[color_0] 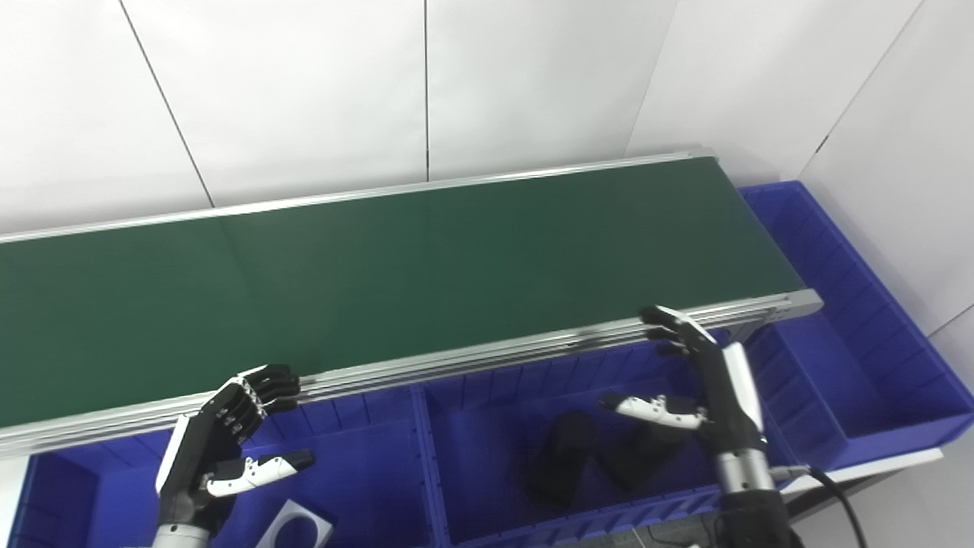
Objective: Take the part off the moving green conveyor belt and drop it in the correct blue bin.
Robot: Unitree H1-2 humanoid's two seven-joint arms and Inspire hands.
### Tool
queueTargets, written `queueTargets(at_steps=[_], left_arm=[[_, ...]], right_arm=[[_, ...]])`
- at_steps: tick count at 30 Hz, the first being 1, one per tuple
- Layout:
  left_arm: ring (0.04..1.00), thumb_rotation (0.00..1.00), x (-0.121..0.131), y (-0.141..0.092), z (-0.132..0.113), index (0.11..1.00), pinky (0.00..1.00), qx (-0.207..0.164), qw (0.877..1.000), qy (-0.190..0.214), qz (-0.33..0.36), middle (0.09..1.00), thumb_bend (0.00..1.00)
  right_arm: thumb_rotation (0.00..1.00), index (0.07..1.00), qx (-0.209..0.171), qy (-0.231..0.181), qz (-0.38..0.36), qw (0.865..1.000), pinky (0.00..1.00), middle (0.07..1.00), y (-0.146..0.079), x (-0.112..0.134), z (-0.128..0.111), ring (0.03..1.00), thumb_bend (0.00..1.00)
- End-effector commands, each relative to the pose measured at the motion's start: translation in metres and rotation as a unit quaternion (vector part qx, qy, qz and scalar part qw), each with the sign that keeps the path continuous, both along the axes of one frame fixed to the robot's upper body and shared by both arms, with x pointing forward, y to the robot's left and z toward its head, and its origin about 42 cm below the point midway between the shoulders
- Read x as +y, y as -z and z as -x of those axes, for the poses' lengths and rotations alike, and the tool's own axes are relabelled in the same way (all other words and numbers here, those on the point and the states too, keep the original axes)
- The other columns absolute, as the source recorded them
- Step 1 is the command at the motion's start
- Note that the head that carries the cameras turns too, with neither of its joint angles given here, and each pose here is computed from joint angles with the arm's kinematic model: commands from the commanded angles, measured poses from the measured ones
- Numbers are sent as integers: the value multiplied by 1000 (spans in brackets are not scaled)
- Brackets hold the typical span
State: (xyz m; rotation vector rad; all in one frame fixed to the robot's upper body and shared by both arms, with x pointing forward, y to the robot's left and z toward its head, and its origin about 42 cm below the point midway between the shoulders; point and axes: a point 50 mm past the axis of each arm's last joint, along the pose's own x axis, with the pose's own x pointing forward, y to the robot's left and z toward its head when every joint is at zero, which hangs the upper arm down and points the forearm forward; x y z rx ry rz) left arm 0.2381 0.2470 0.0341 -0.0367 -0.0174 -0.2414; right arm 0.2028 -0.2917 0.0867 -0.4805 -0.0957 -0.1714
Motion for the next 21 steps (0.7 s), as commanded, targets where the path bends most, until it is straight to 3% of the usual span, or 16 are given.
queueTargets(at_steps=[1,6,11,16,21], left_arm=[[698,97,1,-10,-9,678,659,-38,999,5,-14,689,954],[687,80,1,-8,-8,681,651,-44,999,12,-15,684,937],[693,75,-6,-12,-2,683,646,-46,998,18,-24,693,926],[693,48,-20,-18,4,691,645,-45,998,24,-20,711,908],[685,22,-40,-20,6,684,635,-48,998,27,-15,698,912]], right_arm=[[286,733,-57,-32,-16,998,659,747,-17,20,-8,720,987],[320,710,-69,-77,-62,993,636,742,-17,66,-18,712,1000],[309,706,-54,-119,-90,987,631,736,-7,99,-22,703,1000],[325,686,-41,-147,-83,985,587,719,5,114,-23,672,1000],[221,676,-22,-160,-95,982,539,704,18,115,-19,630,916]])
